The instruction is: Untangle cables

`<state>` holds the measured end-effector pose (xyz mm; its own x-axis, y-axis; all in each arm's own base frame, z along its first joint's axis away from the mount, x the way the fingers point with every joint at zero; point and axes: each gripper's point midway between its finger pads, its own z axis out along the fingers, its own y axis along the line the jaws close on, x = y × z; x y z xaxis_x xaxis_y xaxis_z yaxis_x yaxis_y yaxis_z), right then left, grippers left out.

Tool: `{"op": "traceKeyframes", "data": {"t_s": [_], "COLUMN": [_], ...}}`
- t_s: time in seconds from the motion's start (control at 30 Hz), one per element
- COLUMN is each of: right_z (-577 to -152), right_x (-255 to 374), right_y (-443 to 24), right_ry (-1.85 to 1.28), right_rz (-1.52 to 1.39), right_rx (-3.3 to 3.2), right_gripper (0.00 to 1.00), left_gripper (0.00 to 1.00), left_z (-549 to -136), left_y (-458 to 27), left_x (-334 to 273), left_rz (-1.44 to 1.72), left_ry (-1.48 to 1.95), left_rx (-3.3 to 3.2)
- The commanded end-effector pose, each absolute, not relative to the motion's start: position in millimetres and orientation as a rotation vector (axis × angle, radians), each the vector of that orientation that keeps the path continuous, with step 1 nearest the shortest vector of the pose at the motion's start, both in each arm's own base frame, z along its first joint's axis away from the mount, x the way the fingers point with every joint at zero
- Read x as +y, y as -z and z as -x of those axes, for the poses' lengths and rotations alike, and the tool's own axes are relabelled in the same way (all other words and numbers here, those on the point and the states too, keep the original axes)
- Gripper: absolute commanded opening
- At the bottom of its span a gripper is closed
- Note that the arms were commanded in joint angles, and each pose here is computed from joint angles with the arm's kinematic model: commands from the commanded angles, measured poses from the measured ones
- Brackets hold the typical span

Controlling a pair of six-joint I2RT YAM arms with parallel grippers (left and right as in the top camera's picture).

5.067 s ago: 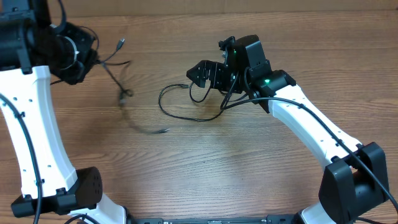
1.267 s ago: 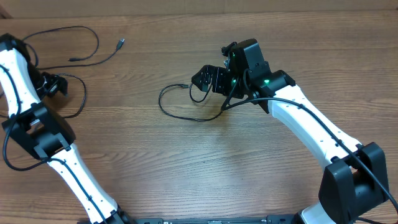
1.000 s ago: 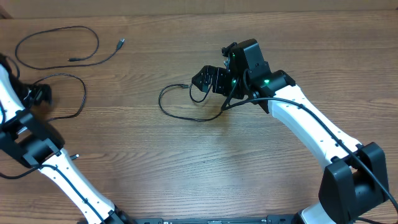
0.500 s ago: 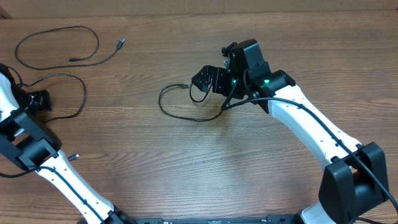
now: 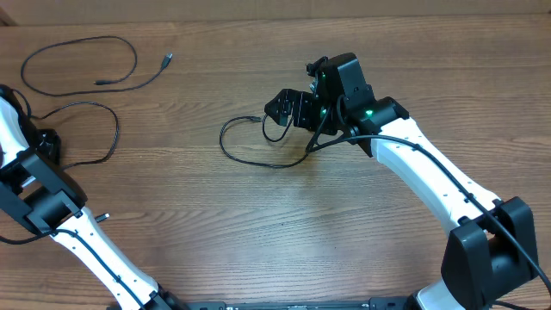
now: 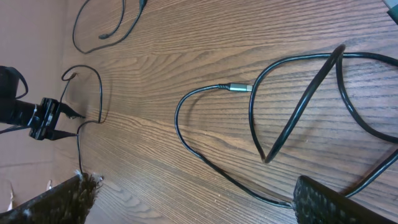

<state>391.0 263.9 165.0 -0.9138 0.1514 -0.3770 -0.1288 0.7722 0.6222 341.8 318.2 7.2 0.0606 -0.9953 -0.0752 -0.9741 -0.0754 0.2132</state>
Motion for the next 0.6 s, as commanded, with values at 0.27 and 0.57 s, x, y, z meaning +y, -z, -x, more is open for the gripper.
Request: {"op": "traceKeyframes", "data": {"t_s": [0.27,0.57], "right_z": [-391.7,-392.3], "right_x": [262.5,262.7], "right_y": [-176.0,-176.5], "right_ry": [-0.935,-0.937], "right_rz": [-0.006,-0.005], "right_rx": [2.525,2.521], "right_gripper": [1.0,1.0], "left_gripper": [0.5,0.5], "left_z": [-327.7,-342.7], "left_y": [13.0,30.8], "left_x": [320.3,295.0], "left_rz": [-2.193,-2.145], "left_ry": [0.386,0.128], "left_rx": [-2.011,-2.04]}}
